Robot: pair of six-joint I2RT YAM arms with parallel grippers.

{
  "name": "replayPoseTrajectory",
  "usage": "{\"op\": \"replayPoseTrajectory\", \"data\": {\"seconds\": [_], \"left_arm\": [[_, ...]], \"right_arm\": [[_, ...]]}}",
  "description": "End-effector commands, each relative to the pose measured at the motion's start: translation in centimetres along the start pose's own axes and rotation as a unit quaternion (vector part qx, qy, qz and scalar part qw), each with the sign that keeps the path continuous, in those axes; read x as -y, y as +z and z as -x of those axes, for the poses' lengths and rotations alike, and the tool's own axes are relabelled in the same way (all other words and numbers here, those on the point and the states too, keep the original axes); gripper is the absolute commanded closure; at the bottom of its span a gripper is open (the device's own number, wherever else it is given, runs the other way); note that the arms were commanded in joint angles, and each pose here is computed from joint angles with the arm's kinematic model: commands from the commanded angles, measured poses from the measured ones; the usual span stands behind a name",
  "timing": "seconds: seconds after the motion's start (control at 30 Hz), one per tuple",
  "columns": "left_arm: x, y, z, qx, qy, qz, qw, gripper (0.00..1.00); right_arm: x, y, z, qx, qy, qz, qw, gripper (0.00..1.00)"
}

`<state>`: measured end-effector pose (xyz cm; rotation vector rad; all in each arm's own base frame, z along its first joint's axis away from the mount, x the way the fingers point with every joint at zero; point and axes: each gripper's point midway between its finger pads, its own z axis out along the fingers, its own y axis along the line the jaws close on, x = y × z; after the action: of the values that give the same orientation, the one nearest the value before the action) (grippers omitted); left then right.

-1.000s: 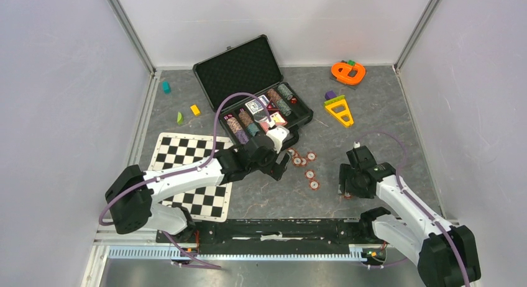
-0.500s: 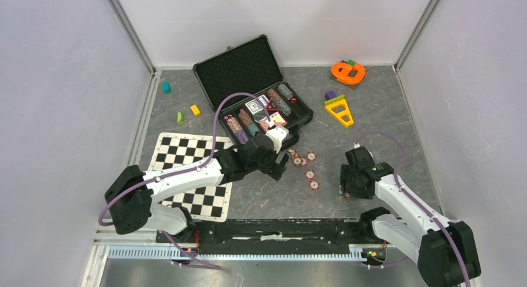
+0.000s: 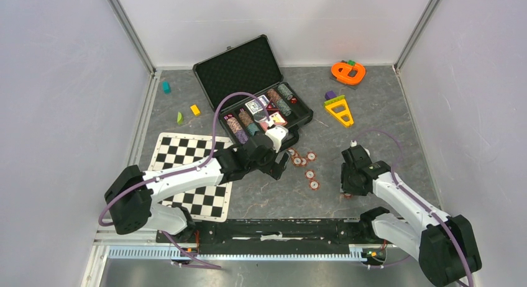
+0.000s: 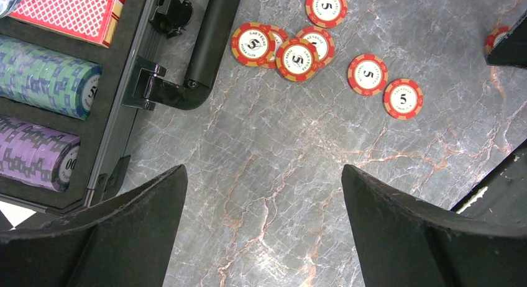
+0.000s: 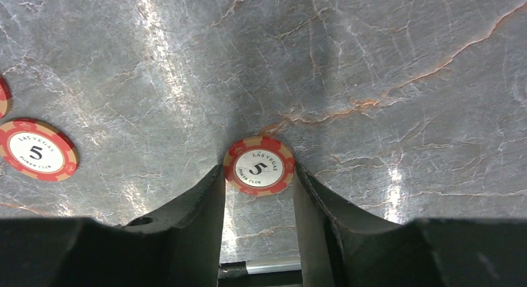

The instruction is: Pack up texas hold em set

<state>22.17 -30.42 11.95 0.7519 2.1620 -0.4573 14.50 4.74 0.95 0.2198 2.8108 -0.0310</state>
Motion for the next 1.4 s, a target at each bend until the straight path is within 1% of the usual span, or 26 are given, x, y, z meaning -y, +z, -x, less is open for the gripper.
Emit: {"op": "replayPoseTrajectory", "data": {"seconds": [0.0, 0.13, 0.23, 0.4, 0.53, 0.57, 0.6, 0.63, 0.7, 0.8, 0.87, 0.93, 1.07, 1.37], "left_arm": [[-0.1, -0.7, 1.8, 0.036, -0.018, 0.001, 0.999, 0.00], [-0.3, -0.9, 1.8, 0.037, -0.020, 0.002, 0.999, 0.00], [-0.3, -1.1, 1.8, 0.038, -0.021, 0.002, 0.999, 0.00], [-0.6, -1.4, 1.9, 0.041, -0.023, 0.003, 0.999, 0.00], [-0.7, -1.5, 2.0, 0.043, -0.025, 0.004, 0.999, 0.00], [-0.6, -1.4, 1.9, 0.042, -0.024, 0.003, 0.999, 0.00], [-0.7, -1.4, 1.9, 0.041, -0.025, 0.003, 0.999, 0.00], [-0.7, -1.5, 1.9, 0.041, -0.026, 0.003, 0.999, 0.00], [-0.8, -1.5, 1.8, 0.040, -0.027, 0.003, 0.999, 0.00], [-0.6, -1.4, 1.5, 0.038, -0.032, -0.002, 0.999, 0.00], [-0.2, -1.3, 1.3, 0.034, -0.035, -0.013, 0.999, 0.00], [-0.1, -1.2, 1.0, 0.030, -0.036, -0.017, 0.999, 0.00], [-0.5, -1.4, 0.7, 0.031, -0.037, -0.007, 0.999, 0.00], [-1.2, -2.0, 0.2, 0.030, -0.036, 0.005, 0.999, 0.00]], "right_arm": [[-0.3, 0.5, -0.2, -0.004, 0.009, 0.001, 1.000, 0.56], [-0.3, -0.8, 1.8, 0.026, 0.006, -0.004, 1.000, 0.57], [-1.2, -1.6, 3.0, 0.040, 0.003, 0.015, 0.999, 0.58], [-1.6, -1.8, 3.2, 0.043, 0.004, 0.027, 0.999, 0.58], [-2.7, -1.6, 3.4, 0.044, 0.004, 0.052, 0.998, 0.58], [-2.9, -1.5, 3.4, 0.042, 0.003, 0.054, 0.998, 0.56], [-2.9, -1.4, 3.3, 0.037, -0.001, 0.052, 0.998, 0.52], [-2.9, -1.3, 3.2, 0.031, -0.007, 0.051, 0.998, 0.46], [-3.3, -1.4, 3.2, 0.030, -0.019, 0.062, 0.997, 0.37], [-4.7, -1.9, 4.0, 0.049, -0.036, 0.089, 0.994, 0.24], [-5.9, -2.5, 4.5, 0.061, -0.052, 0.102, 0.992, 0.20], [-6.8, -2.7, 4.4, 0.058, -0.076, 0.105, 0.990, 0.19], [-7.7, -2.2, 3.4, 0.041, -0.116, 0.084, 0.989, 0.20], [-8.2, -0.2, 1.6, 0.015, -0.143, 0.068, 0.987, 0.27]]}}
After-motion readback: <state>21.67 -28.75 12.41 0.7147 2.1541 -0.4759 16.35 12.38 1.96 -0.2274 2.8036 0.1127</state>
